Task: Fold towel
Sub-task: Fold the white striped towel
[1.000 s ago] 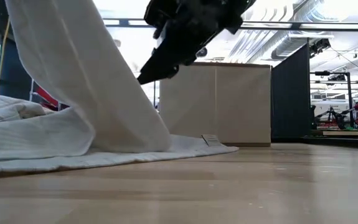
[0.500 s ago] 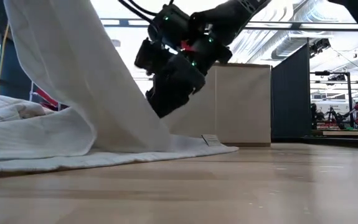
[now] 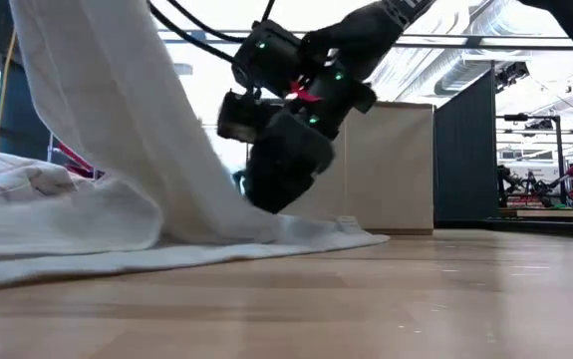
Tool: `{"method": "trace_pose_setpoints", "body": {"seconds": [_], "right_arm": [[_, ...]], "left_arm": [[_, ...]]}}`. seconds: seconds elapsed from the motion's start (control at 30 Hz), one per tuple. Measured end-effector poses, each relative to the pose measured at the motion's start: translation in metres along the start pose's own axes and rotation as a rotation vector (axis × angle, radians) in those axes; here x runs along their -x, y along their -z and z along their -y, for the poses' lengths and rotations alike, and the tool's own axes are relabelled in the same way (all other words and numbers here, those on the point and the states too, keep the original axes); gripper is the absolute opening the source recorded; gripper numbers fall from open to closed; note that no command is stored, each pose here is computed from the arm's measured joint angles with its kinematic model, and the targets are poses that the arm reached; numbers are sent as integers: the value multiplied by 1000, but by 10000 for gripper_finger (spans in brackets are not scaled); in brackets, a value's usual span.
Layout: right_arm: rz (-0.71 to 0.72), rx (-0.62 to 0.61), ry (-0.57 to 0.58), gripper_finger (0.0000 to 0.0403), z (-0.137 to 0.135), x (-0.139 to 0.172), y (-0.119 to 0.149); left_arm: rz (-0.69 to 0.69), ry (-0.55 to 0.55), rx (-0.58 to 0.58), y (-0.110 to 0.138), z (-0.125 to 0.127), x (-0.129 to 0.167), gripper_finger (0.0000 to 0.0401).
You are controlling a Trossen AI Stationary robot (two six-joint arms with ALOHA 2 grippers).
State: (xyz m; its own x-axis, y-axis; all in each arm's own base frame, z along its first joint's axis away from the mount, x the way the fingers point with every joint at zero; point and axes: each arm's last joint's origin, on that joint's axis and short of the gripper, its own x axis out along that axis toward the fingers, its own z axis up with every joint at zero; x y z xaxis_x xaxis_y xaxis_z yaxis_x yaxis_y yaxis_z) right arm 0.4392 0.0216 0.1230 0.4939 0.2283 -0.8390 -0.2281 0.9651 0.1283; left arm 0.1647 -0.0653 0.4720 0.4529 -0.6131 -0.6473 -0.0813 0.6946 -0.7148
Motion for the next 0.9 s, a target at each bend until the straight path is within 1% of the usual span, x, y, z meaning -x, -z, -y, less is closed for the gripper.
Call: {"method": "trace_pose_setpoints", "body": {"seconds": [0.07,0.2,0.3,0.37,0.43,0.5,0.53,0.6,0.67,0.7,0.8,0.9], "right_arm": [[-17,9,40,4,-3,20,-3],[44,46,108,2,-11,82,-20],[56,65,173,2,-20,127,-22],[56,74,242,2,-29,155,-21],[43,77,321,2,-37,180,-17],[-4,62,377,2,-44,195,-9],[-27,51,391,2,-48,199,-4],[-64,22,382,2,-55,199,9],[-84,-15,343,2,-62,194,24],[-99,-37,319,2,-65,191,34],[-139,-126,292,2,-70,176,66],[-82,-203,258,2,-74,163,89]], "left_arm": [[11,-13,-22,0,0,0,7],[18,-20,-55,0,0,0,7],[32,-37,-78,-1,-1,0,7],[62,-74,-100,-1,-2,0,7],[110,-135,-127,-3,-4,1,7],[166,-211,-154,-6,-7,-2,7],[181,-254,-160,-7,-10,-5,7],[159,-324,-164,-8,-20,-18,7],[114,-379,-164,-9,-31,-34,7],[84,-388,-163,-9,-38,-45,7],[10,-331,-176,-12,-59,-82,7],[-22,-260,-173,-14,-85,-117,7]]}}
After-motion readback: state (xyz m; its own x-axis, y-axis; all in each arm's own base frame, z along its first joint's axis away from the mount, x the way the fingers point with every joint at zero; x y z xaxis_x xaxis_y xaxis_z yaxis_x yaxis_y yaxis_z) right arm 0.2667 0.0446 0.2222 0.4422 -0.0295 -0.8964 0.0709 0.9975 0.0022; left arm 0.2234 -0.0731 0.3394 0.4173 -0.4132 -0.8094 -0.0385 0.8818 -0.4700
